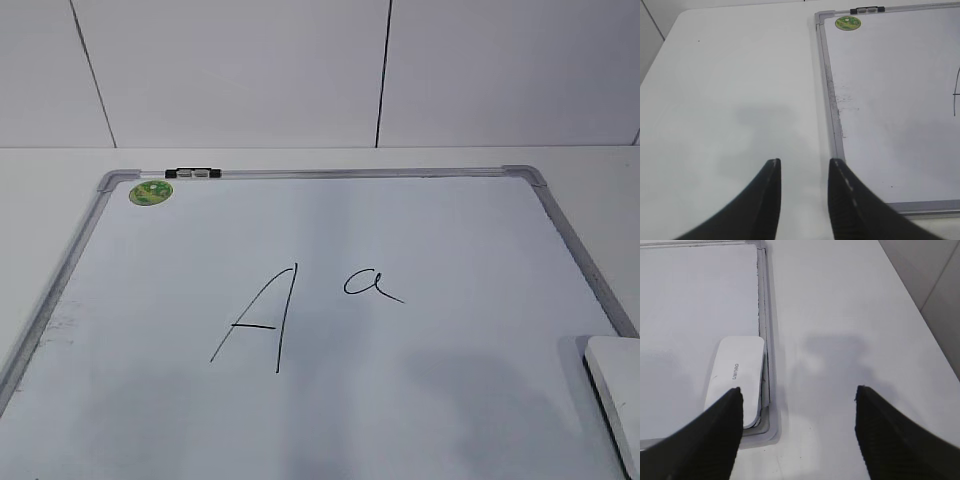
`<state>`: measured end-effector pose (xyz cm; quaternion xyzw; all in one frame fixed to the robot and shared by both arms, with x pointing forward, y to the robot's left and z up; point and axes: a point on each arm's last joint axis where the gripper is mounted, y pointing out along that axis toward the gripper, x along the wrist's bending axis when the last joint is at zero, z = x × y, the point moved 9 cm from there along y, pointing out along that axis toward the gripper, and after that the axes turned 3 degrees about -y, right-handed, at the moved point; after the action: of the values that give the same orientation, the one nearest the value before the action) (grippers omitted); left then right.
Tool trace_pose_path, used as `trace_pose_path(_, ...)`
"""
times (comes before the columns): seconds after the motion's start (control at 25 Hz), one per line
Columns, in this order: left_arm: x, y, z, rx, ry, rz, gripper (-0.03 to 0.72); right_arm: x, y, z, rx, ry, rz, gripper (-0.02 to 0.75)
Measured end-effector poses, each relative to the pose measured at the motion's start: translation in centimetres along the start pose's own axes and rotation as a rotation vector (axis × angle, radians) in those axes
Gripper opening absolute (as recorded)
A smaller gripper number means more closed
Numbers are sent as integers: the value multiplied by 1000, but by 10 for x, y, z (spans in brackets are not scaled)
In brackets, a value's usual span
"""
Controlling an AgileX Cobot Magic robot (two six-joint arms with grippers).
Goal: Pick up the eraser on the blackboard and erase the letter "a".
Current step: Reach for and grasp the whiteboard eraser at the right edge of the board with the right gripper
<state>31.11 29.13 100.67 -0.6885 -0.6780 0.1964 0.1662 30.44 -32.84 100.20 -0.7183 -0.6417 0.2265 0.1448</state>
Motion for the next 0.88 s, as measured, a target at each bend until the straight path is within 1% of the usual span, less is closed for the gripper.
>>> trace_pose_path(0.88, 0, 0, 0, 0, 0, 0, 244, 0, 0, -1, -4, 0, 0, 559)
